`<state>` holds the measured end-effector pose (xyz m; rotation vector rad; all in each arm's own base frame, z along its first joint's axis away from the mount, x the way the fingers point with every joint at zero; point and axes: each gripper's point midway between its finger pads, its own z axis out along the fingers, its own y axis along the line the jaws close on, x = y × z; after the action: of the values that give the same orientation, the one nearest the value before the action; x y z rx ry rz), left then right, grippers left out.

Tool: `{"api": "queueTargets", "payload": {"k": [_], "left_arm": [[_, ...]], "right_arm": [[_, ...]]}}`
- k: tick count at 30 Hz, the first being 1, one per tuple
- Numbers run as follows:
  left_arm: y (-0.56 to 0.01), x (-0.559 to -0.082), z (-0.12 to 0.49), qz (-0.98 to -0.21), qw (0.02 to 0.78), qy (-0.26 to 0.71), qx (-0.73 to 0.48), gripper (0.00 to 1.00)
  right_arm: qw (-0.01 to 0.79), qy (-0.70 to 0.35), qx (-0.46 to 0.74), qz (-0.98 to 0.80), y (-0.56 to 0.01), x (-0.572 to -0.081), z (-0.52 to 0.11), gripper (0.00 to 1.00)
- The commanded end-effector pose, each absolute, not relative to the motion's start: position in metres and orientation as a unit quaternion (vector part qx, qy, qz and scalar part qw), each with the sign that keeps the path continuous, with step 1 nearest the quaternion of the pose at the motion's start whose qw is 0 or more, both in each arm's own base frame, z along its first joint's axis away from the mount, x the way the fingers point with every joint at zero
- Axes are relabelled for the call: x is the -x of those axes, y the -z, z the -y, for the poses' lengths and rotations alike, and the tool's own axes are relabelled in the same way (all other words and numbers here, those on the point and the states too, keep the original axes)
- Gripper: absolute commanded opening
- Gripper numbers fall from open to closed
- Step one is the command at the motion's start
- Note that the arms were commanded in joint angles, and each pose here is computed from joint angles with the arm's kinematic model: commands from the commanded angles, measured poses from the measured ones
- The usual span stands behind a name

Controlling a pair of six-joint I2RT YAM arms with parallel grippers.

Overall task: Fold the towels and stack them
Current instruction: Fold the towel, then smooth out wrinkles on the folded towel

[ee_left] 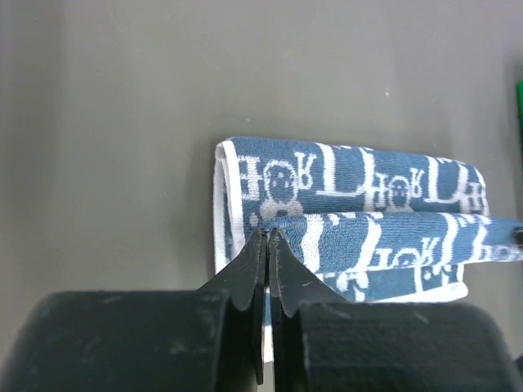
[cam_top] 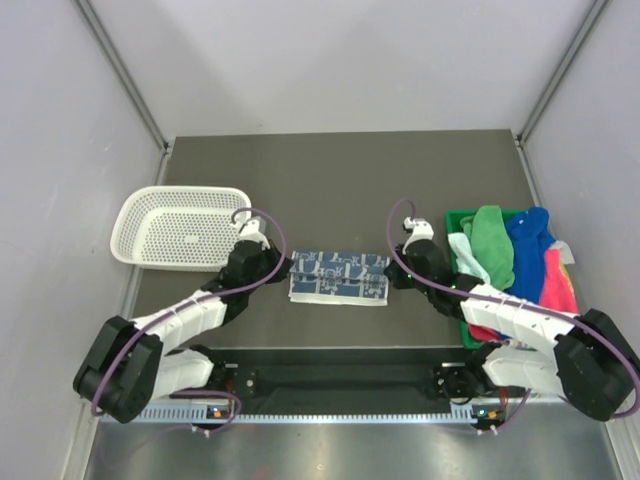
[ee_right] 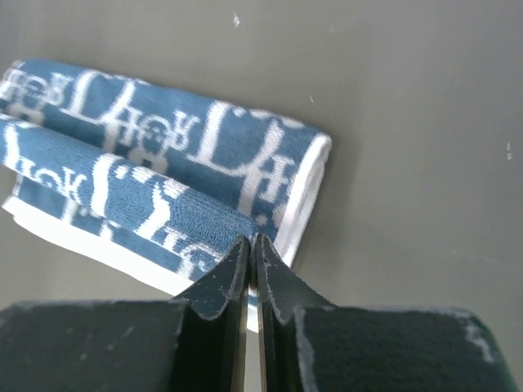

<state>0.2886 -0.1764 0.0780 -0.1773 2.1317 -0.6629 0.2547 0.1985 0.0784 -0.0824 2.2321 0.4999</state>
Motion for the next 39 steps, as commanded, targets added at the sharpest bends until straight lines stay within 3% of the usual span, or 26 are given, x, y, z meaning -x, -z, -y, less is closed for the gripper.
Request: {"api": "queueTargets", "payload": {"k": [1, 6, 8, 10, 11, 14, 22, 28, 34, 39], "left_arm": [[-0.084, -0.284, 0.178, -0.846, 0.448, 0.278, 0.078, 0.00], [-0.071, -0.274, 0.178, -0.855, 0.430, 0.279, 0.084, 0.03], [-0.067, -0.268, 0.177, -0.857, 0.422, 0.280, 0.092, 0.19], [-0.069, -0.264, 0.174, -0.857, 0.422, 0.279, 0.097, 0.27], [-0.073, -0.264, 0.172, -0.856, 0.425, 0.277, 0.098, 0.36], [-0.085, -0.259, 0.165, -0.857, 0.429, 0.267, 0.100, 0.41], [-0.124, -0.257, 0.164, -0.863, 0.430, 0.253, 0.083, 0.38], [-0.093, -0.267, 0.184, -0.893, 0.383, 0.226, 0.064, 0.36], [-0.050, -0.250, 0.197, -0.924, 0.330, 0.187, 0.051, 0.27], [-0.022, -0.233, 0.192, -0.939, 0.297, 0.164, 0.058, 0.22]], "right_arm": [[0.419, -0.189, 0.018, -0.888, -0.075, -0.251, -0.195, 0.05], [0.405, -0.192, 0.020, -0.894, -0.061, -0.241, -0.198, 0.11], [0.402, -0.192, 0.020, -0.895, -0.059, -0.238, -0.198, 0.19], [0.401, -0.198, 0.023, -0.894, -0.060, -0.233, -0.200, 0.27], [0.397, -0.197, 0.024, -0.896, -0.058, -0.230, -0.199, 0.30], [0.406, -0.207, 0.020, -0.890, -0.067, -0.228, -0.199, 0.36], [0.419, -0.197, 0.004, -0.886, -0.098, -0.224, -0.189, 0.37], [0.420, -0.190, 0.018, -0.887, -0.104, -0.235, -0.213, 0.36], [0.361, -0.175, 0.011, -0.916, -0.054, -0.222, -0.221, 0.27], [0.327, -0.171, -0.012, -0.929, -0.018, -0.202, -0.208, 0.26]]}}
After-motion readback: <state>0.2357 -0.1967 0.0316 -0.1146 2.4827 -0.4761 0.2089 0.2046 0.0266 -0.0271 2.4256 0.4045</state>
